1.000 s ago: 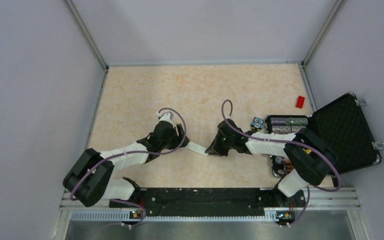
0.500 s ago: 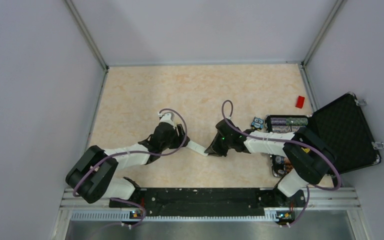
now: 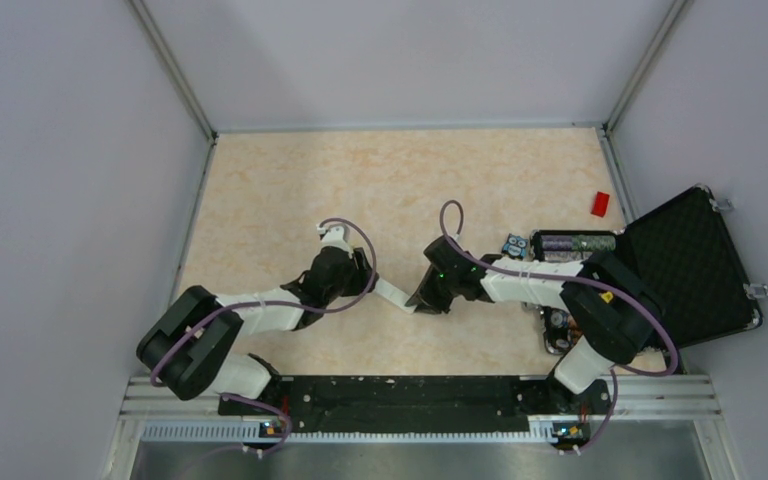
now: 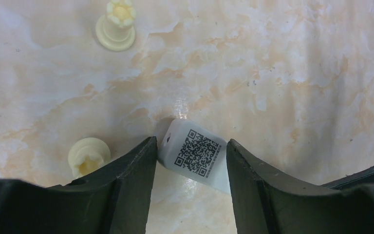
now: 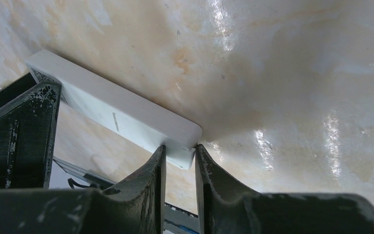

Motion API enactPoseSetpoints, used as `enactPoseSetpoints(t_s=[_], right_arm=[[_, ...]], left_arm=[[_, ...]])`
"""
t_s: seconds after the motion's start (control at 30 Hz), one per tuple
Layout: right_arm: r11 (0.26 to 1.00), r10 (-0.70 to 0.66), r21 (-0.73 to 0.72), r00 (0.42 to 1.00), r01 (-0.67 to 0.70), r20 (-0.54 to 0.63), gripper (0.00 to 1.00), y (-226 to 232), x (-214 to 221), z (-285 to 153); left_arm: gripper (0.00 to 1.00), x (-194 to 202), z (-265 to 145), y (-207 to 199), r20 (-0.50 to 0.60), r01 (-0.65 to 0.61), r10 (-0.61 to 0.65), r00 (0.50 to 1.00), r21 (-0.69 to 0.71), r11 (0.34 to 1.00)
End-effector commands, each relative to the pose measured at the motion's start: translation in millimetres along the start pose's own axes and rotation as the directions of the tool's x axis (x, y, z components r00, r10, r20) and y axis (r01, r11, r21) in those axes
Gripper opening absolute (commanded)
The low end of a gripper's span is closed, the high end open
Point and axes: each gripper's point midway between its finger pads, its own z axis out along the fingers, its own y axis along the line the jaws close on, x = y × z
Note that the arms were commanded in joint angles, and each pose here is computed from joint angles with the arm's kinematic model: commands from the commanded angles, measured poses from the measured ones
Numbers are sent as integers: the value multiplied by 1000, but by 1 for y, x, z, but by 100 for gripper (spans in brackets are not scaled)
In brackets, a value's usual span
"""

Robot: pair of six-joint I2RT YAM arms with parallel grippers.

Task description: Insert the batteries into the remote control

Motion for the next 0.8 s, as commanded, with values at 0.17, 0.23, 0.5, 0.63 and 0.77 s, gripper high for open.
enactPoseSetpoints(t_s=[0.17,0.23,0.5,0.63,0.77], right_arm=[[989,17,143,991,-36,131,31,-61,5,50],[988,28,147,990,-48,138,31,-59,3,50],[969,7,246,996,-29,88,19,-60,6,56],[963,2,268,997,-24,80,7,-62,3,57],[954,-11,299,997,-10,70,7,-61,-1,61]], left_arm=[[53,50,-8,-16,-165,37,-21,986,94,995],[52,50,-8,-16,-163,38,-22,986,94,995],[50,48,-9,-16,-155,31,-16,988,94,995],[49,47,-10,-18,-150,25,-8,989,105,994],[48,45,-10,-22,-147,23,-5,989,121,992]])
